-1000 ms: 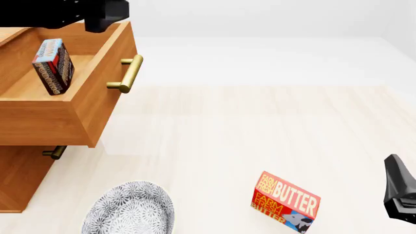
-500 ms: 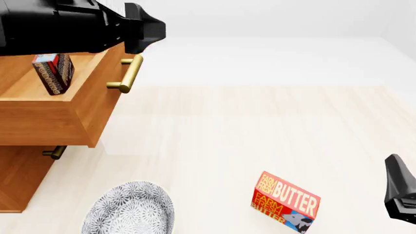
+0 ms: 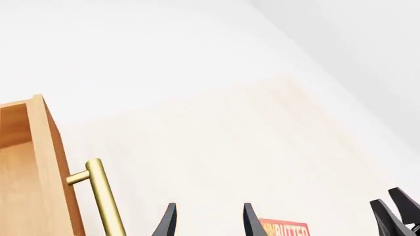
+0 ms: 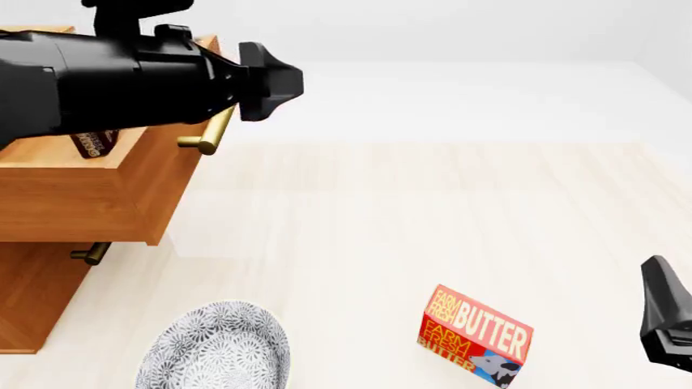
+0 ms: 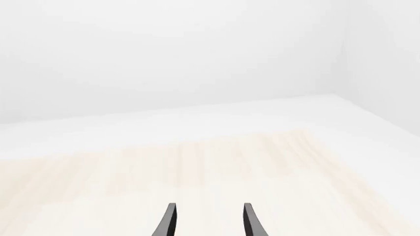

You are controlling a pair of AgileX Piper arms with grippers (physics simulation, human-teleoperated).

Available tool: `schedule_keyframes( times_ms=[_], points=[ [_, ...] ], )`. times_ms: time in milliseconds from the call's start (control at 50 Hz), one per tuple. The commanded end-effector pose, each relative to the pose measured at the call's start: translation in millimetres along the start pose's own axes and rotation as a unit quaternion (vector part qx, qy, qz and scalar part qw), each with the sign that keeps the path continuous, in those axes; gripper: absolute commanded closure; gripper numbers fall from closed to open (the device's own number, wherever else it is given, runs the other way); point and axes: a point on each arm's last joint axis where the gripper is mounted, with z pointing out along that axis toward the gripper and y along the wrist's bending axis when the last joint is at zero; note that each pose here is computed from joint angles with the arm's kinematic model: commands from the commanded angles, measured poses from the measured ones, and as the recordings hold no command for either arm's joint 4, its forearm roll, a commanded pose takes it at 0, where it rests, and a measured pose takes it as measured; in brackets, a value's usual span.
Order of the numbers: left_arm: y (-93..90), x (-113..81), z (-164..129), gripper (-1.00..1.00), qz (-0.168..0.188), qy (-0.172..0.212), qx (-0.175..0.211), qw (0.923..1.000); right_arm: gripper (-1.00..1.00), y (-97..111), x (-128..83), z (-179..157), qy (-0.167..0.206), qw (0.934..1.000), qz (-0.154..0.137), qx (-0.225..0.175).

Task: Put the chocolate pudding in the top drawer of the cabinet and close it.

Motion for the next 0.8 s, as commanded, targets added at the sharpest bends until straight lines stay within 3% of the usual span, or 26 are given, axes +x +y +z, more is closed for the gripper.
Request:
schedule_keyframes(
  times_ms=[20,800],
  points=[
    [-4.3,11.3,9,-1.0,-0.016,0.013,0.009,0.9997,-1.0,0,0,0,0.0,1.0,0.0,0.0],
    [-3.7,32.3,30,-1.0,-0.072,0.013,0.017,0.9972,-1.0,0,0,1,0.002,1.0,0.003,-0.001]
  ],
)
